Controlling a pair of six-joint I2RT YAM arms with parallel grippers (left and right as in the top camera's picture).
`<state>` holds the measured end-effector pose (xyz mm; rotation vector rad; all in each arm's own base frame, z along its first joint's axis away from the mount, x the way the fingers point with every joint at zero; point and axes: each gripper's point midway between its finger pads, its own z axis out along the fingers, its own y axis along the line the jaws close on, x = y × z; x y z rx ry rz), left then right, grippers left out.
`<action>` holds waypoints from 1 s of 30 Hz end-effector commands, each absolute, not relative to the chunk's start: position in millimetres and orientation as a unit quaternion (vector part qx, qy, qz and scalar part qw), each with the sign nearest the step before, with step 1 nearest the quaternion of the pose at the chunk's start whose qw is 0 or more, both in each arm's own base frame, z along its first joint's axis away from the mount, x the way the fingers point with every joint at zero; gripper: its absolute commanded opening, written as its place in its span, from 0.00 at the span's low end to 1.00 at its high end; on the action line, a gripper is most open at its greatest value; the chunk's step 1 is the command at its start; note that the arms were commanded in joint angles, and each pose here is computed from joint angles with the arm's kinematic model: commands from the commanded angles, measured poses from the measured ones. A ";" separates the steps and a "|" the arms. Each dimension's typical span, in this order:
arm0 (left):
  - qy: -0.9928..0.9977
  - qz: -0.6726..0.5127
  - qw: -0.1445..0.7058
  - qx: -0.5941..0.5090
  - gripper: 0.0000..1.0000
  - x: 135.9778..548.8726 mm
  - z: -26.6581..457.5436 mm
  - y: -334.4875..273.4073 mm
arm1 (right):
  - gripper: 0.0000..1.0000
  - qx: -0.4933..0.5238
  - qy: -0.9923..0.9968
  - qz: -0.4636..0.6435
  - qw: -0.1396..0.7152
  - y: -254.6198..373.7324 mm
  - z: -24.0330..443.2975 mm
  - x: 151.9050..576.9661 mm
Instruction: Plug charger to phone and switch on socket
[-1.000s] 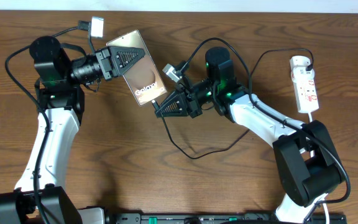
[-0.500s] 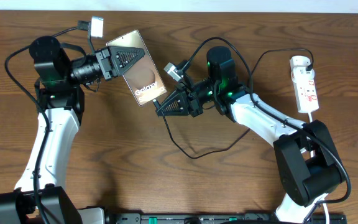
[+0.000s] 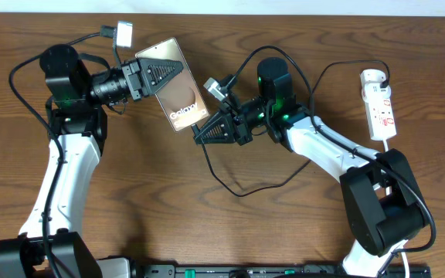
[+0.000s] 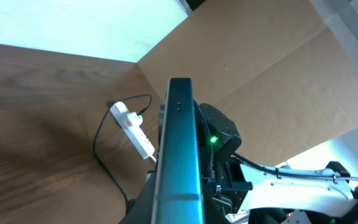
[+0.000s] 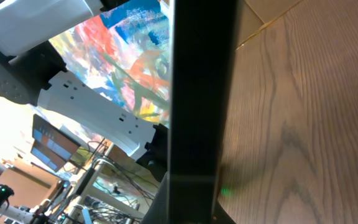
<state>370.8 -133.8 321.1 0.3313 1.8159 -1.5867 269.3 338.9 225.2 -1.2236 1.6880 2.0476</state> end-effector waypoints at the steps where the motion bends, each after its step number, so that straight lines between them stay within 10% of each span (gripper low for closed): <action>1: 0.686 -0.629 0.319 0.180 0.08 349.2 324.3 -143.8 | 0.01 -0.417 0.573 0.697 0.113 337.1 229.8 272.0; 25: 0.689 -0.631 0.306 0.182 0.07 345.0 314.7 -144.3 | 0.04 -0.420 0.570 0.696 0.123 334.3 240.2 277.2; 27: 0.691 -0.628 0.310 0.178 0.07 347.3 314.4 -143.8 | 0.26 -0.417 0.572 0.696 0.119 334.5 240.2 277.1; 30: 0.691 -0.627 0.312 0.177 0.08 348.0 314.4 -143.6 | 0.91 -0.417 0.572 0.696 0.120 334.4 240.3 277.1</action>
